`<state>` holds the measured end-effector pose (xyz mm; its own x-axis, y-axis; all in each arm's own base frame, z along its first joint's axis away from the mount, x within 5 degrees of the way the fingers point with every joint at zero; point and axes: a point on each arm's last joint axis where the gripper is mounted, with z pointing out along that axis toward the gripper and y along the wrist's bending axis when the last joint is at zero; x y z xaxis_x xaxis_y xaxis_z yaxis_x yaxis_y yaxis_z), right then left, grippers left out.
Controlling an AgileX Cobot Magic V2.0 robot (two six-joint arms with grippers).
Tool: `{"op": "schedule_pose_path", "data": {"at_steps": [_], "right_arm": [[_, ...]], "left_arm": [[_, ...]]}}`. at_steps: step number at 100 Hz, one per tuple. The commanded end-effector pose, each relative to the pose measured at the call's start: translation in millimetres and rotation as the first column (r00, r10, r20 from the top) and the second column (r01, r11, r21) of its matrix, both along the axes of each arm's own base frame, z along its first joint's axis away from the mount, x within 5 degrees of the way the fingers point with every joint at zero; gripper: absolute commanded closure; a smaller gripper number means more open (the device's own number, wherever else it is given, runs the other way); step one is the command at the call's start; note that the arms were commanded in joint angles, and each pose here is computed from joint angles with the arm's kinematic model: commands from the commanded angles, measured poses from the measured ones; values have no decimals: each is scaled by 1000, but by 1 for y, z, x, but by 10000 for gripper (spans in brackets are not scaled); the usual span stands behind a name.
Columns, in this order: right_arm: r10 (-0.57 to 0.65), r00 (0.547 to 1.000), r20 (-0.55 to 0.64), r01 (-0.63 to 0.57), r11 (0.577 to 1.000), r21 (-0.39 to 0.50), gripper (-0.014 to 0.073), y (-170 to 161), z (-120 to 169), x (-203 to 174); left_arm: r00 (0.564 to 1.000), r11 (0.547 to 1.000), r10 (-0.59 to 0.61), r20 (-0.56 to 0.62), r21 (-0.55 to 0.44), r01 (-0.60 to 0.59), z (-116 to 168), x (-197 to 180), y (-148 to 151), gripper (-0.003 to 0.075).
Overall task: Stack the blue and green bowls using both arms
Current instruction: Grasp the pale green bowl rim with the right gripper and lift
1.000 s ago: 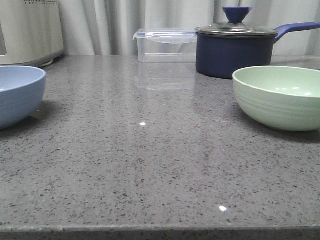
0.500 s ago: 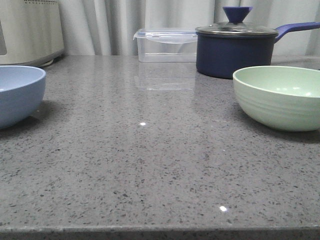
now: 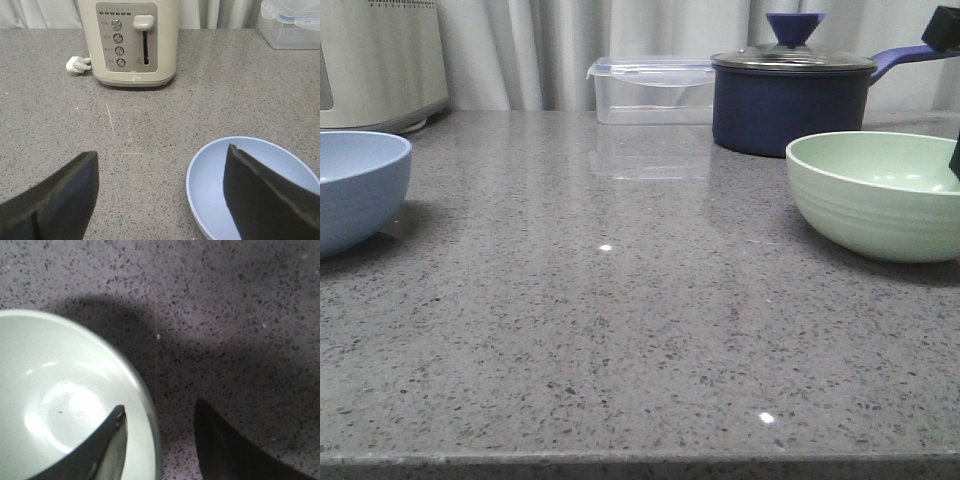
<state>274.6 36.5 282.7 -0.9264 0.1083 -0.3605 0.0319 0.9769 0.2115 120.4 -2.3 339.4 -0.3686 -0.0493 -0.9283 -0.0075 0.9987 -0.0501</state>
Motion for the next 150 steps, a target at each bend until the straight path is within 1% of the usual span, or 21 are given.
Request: {"op": "schedule_pose_path", "data": {"at_steps": [1,13,18,23,42,49,54,68,75,85,96,107,125,139,150], "right_arm": [[-2,997,77,1,1000,14,269,1,15,3],[-3,997,83,2,1000,15,273,1,15,4],[-3,997,83,2,1000,15,302,1,15,4],[-3,997,83,2,1000,15,351,1,15,4],[-3,997,83,2,1000,15,589,1,15,4],[-3,997,83,2,1000,15,652,1,15,4],[-3,997,83,2,1000,15,681,1,15,4],[-1,997,82,-1,1000,16,675,1,19,4],[6,996,89,-8,1000,27,675,2,26,5],[51,992,114,-56,998,40,675,13,40,6],[125,980,156,-134,990,45,675,36,52,5],[207,961,181,-219,974,49,675,64,55,6],[318,933,167,-332,941,63,675,109,45,15],[364,915,175,-382,921,81,675,138,37,24],[389,906,168,-406,911,80,675,152,32,30]], "left_arm": [[995,1000,-2,104,-17,3,17,2,-1,206],[995,1000,-2,104,-17,3,17,2,-1,206],[995,1000,-2,104,-17,3,17,2,-1,206],[995,1000,-2,104,-17,3,17,2,-1,206],[995,1000,-2,104,-17,3,17,2,-1,206],[995,1000,-2,104,-17,3,17,2,-1,206],[995,1000,-2,104,-17,3,17,2,-1,206],[995,1000,-2,104,-17,3,17,2,-1,206],[995,1000,-2,104,-17,3,17,2,-1,206],[995,1000,-2,104,-17,3,17,2,-1,207],[995,1000,-2,104,-17,3,17,2,-1,206],[995,1000,-2,104,-17,3,17,2,-1,206],[995,1000,-2,102,-16,3,17,2,-1,206],[995,1000,-2,100,-16,3,17,2,-1,206],[995,1000,-1,98,-16,3,17,2,-1,206]]}}
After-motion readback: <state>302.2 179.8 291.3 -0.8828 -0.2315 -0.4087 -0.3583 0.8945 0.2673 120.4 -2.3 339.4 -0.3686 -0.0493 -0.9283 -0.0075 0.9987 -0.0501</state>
